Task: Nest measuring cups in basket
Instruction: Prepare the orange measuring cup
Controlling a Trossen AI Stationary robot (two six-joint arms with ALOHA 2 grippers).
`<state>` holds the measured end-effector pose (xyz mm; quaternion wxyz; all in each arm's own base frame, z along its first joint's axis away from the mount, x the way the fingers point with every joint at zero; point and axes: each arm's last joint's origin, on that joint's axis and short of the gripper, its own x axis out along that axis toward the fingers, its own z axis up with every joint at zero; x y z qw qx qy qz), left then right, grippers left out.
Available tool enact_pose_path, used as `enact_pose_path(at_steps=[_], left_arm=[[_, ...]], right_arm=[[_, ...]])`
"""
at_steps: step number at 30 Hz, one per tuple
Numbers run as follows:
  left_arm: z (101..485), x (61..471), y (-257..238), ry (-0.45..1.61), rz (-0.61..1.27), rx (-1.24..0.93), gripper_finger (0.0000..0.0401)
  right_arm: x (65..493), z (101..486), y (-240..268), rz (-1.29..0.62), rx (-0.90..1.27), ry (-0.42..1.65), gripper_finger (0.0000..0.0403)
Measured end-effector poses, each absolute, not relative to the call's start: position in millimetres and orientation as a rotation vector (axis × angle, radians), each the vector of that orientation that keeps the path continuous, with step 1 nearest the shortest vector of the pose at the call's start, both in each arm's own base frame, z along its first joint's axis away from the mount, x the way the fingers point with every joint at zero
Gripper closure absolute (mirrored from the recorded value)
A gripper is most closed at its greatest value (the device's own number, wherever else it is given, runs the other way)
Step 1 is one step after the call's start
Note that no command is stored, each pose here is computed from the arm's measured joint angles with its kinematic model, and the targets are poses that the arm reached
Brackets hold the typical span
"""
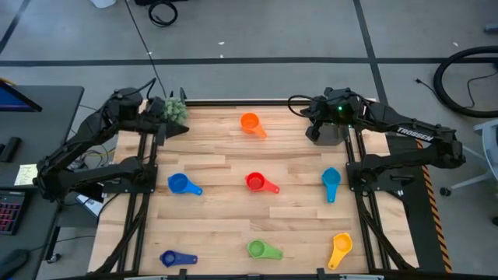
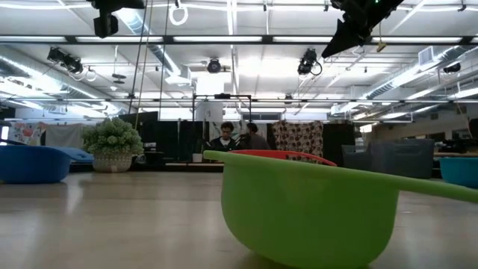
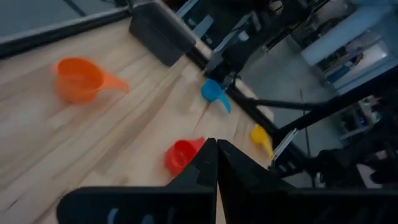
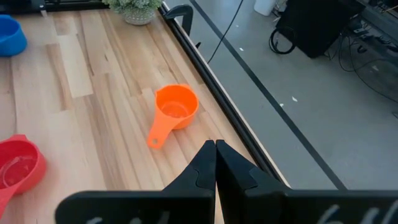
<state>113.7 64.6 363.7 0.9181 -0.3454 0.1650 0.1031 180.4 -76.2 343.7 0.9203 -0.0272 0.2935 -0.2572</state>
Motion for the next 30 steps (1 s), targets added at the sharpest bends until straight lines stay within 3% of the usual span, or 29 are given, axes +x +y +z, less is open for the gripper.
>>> enact_pose_path(at_steps=[6, 11, 16, 22, 30], left_arm=[[370, 101, 56, 0.581, 0.388, -0.697, 0.0398], [386, 89, 45, 0.713, 0.539, -0.863, 0.0399], [386, 92, 37, 0.821, 0.430, -0.864, 0.0390], [385, 96, 35, 0.833, 0.433, -0.955, 0.0354], [382, 105, 31, 0.899, 0.370, -0.906, 0.0302]], right_arm=[[180, 344, -76, -0.528, -0.056, 0.603, 0.0396], [180, 344, -76, -0.528, -0.056, 0.603, 0.0396], [180, 344, -76, -0.534, -0.058, 0.604, 0.0396], [180, 344, -77, -0.538, -0.058, 0.604, 0.0392], [180, 344, -77, -0.539, -0.058, 0.605, 0.0391]])
